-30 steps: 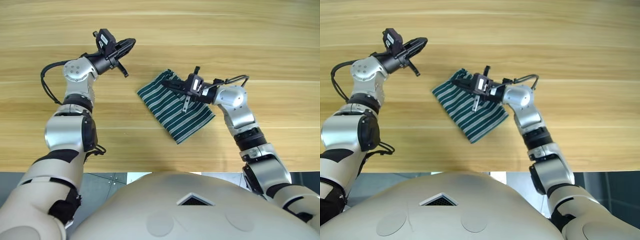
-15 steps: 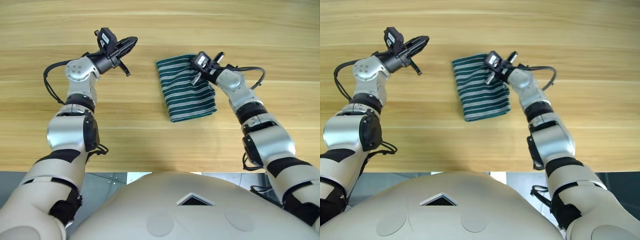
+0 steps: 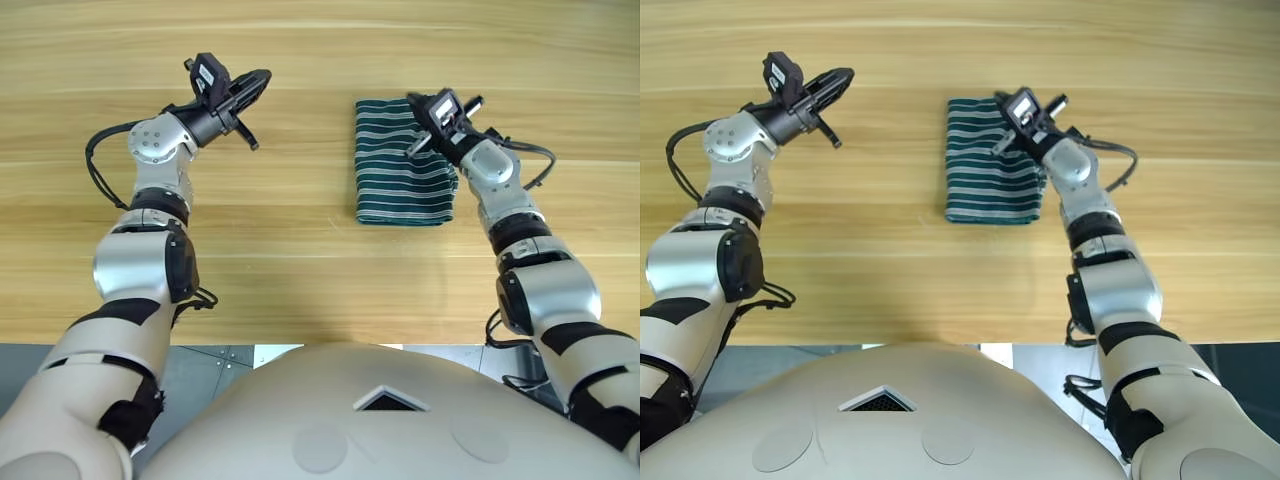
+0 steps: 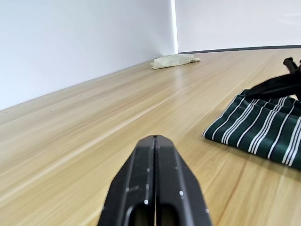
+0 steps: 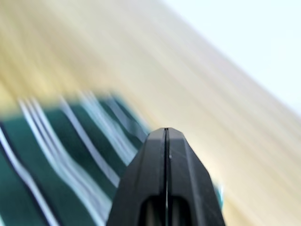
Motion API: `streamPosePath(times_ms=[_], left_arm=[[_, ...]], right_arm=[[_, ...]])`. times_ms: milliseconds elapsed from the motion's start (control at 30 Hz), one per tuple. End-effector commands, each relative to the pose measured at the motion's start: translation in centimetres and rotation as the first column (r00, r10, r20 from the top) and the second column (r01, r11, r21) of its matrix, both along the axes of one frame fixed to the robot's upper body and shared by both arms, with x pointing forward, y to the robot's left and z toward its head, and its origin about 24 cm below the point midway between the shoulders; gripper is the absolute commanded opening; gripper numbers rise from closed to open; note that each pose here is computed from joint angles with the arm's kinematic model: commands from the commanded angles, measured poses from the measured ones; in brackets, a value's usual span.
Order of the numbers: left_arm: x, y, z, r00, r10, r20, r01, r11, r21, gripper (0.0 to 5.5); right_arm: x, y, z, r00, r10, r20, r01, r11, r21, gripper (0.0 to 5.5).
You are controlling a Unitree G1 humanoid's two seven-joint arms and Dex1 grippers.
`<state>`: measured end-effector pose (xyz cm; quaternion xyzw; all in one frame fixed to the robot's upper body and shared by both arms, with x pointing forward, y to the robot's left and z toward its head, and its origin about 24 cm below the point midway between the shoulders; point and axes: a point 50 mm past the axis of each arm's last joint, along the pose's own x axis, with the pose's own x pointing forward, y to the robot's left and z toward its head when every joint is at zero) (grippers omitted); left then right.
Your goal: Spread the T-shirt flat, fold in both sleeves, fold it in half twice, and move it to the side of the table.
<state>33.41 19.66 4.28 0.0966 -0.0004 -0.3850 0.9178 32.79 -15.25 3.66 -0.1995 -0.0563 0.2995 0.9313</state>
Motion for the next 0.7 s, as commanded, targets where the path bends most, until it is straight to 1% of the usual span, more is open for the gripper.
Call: streamPosePath(times_ms=[33, 100, 167, 267, 333, 467, 600, 700], left_arm=[[-0.1, 0.0, 0.1, 1.000, -0.006, 0.012, 0.006, 1.000, 0.000, 0.00], [-0.1, -0.1, 0.1, 1.000, -0.009, 0.014, 0.009, 1.000, -0.004, 0.00], [-0.1, -0.2, 0.1, 1.000, -0.011, 0.016, 0.012, 1.000, -0.006, 0.00], [-0.1, -0.3, 0.1, 1.000, -0.015, 0.016, 0.015, 1.000, -0.007, 0.00], [-0.1, -0.3, 0.0, 1.000, -0.016, 0.015, 0.016, 1.000, -0.007, 0.00], [-0.2, -0.4, -0.1, 1.000, -0.016, 0.012, 0.016, 1.000, -0.004, 0.00], [-0.2, -0.2, -0.1, 1.000, -0.011, 0.015, 0.011, 1.000, 0.000, 0.00], [-0.2, -0.1, -0.1, 1.000, -0.007, 0.018, 0.007, 1.000, 0.000, 0.00]], right_arm=[[-0.8, 2.9, 0.9, 0.991, 0.120, 0.059, -0.125, 0.989, 0.080, 0.02], [-1.4, 3.3, -0.7, 0.986, 0.164, -0.017, -0.164, 0.986, 0.019, 0.02], [-2.1, 3.0, -2.6, 0.977, 0.181, -0.113, -0.189, 0.980, -0.062, 0.02], [-3.2, 1.5, -4.9, 0.955, 0.178, -0.236, -0.224, 0.956, -0.188, 0.02], [-3.8, 0.3, -5.9, 0.945, 0.155, -0.290, -0.229, 0.943, -0.243, 0.02], [-5.2, -3.3, -7.5, 0.926, 0.056, -0.373, -0.197, 0.915, -0.352, 0.02], [-7.5, -6.1, -8.6, 0.883, 0.059, -0.466, -0.268, 0.878, -0.397, 0.02], [-9.5, -9.3, -9.0, 0.828, 0.047, -0.558, -0.347, 0.826, -0.444, 0.02]])
